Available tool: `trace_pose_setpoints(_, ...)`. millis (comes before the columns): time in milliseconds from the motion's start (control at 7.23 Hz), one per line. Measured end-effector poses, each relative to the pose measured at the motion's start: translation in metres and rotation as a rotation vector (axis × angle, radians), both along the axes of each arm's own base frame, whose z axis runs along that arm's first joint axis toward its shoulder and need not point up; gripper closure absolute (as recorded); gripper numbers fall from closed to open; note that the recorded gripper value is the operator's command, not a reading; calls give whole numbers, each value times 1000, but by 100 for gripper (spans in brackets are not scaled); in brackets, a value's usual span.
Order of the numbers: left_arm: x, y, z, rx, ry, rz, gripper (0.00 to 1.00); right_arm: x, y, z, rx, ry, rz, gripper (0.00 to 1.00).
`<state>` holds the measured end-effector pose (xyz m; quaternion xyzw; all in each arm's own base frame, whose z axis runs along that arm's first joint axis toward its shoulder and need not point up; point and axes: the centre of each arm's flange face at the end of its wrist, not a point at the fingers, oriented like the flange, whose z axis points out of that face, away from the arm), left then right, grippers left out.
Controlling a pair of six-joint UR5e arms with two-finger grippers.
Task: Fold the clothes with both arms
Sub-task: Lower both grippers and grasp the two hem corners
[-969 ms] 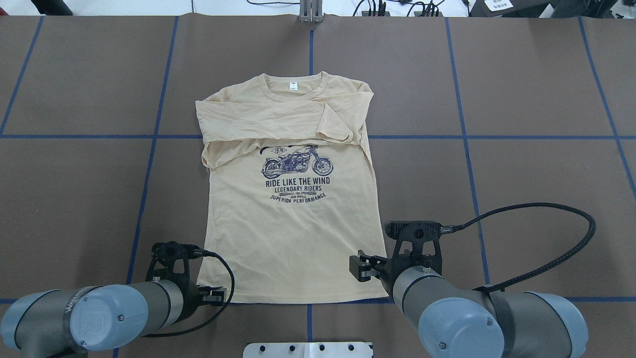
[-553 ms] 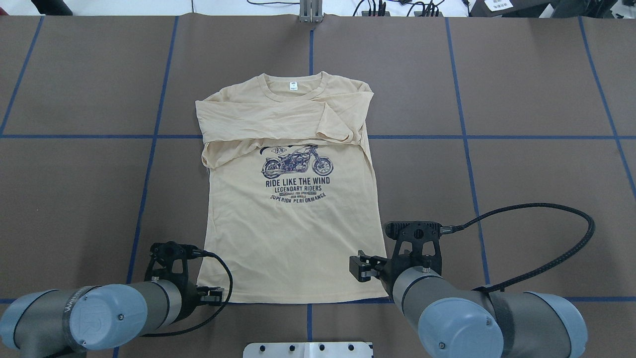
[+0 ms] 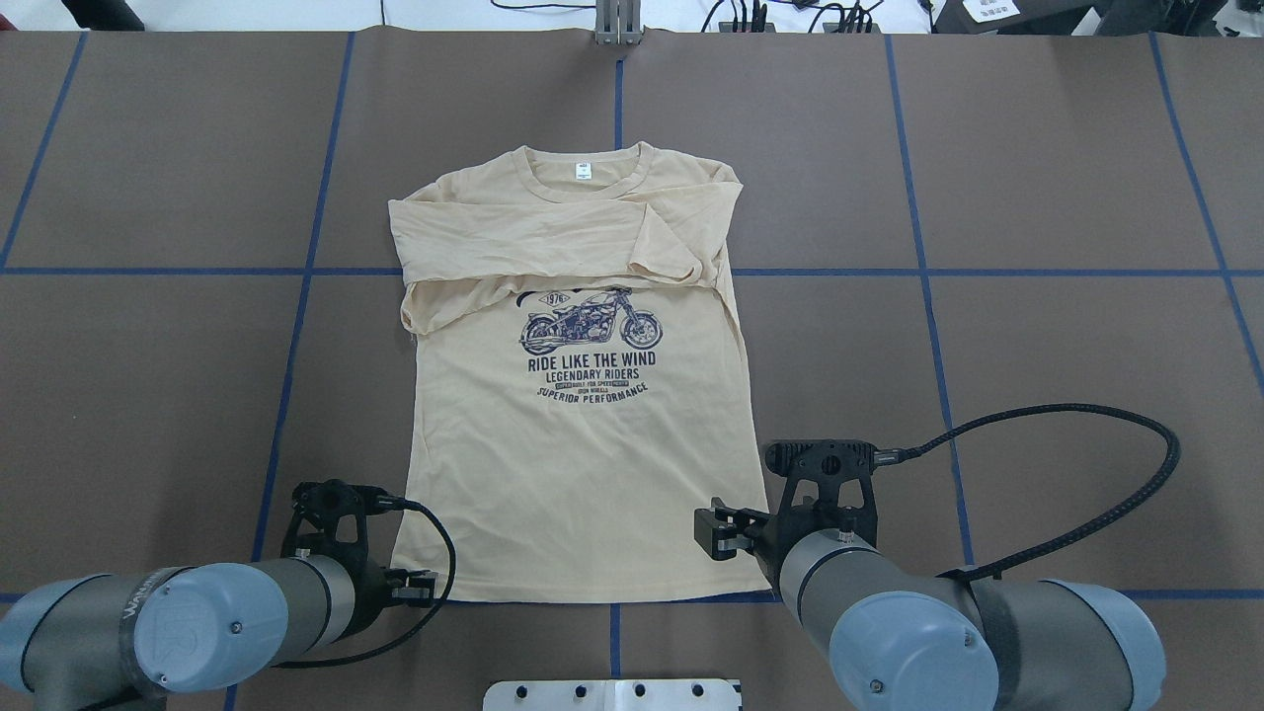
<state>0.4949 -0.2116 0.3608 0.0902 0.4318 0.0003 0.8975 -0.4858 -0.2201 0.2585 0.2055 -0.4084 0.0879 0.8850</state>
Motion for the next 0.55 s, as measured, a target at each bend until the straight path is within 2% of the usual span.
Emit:
trace_pose_setpoints(138,0,0,1,0,-1,0,75,0,0,0,0,0,0,0)
trace_pose_setpoints(277,0,1,1,0,-1,2,100,0,0,0,0,-1,0,0)
trace_pose_setpoints(553,1,1,-2,-1,4,1,100,0,0,1,0,1,0,0)
